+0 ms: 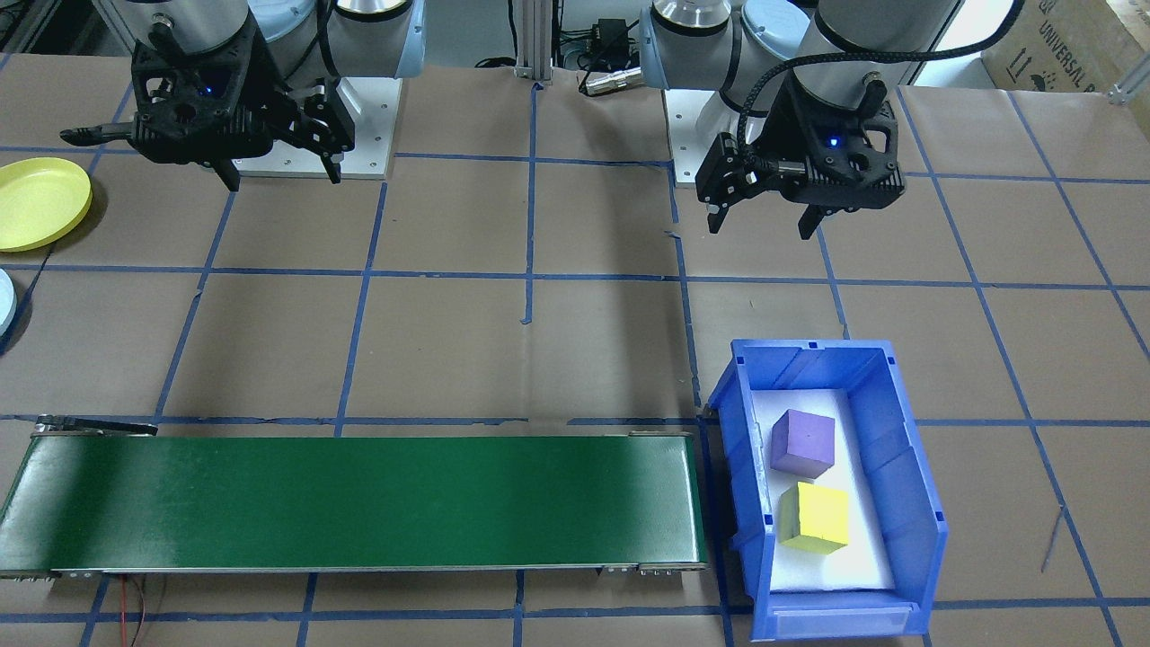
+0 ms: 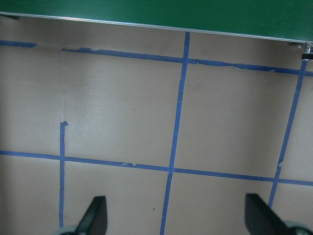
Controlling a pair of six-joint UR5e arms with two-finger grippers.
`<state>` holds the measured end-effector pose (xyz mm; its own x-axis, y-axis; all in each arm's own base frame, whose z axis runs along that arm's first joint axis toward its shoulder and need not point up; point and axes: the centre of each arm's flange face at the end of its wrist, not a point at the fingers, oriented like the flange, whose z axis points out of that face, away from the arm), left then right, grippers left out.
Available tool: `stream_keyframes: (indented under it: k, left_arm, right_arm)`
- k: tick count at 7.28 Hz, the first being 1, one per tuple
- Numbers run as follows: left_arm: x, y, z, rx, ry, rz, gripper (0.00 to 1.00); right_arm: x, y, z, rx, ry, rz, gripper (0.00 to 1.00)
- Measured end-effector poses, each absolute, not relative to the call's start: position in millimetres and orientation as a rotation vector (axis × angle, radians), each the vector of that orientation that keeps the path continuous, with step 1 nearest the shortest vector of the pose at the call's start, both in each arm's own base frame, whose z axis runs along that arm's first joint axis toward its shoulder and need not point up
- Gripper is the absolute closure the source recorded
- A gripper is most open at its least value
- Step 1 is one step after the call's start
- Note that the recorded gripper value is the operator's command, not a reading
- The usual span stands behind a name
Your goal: Move block left to right into plate
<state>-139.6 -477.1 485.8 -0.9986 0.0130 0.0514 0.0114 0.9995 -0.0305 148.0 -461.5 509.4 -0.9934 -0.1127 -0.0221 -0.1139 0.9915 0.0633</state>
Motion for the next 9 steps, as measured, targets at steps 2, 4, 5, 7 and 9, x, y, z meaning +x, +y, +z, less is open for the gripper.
stream_keyframes:
  k: [2,4,5,7,9]
  left_arm:
    - [-135.4,-479.2,489.1,-0.013,-3.09,0.062,0.0]
    - [-93.4,-490.2,507.6,-0.001,-3.111,0.115,0.0]
    - [-55.3,-496.3,514.2,-0.024,-3.126,0.126,0.0]
    - [-3.2,-516.8,488.6,-0.053,-3.122,0.071,0.0]
    - [11.0,-547.2,449.1,-0.064,-3.093,0.039,0.0]
  right_arm:
    - [148.0,-461.5,509.3,-0.177,3.116,0.101,0.0]
    - [148.0,-461.7,509.1,-0.177,3.116,0.102,0.0]
    - [148.0,-461.8,509.0,-0.177,3.116,0.102,0.0]
    - [148.0,-461.6,509.2,-0.177,3.116,0.102,0.0]
    - [148.4,-461.6,508.9,-0.179,3.116,0.102,0.0]
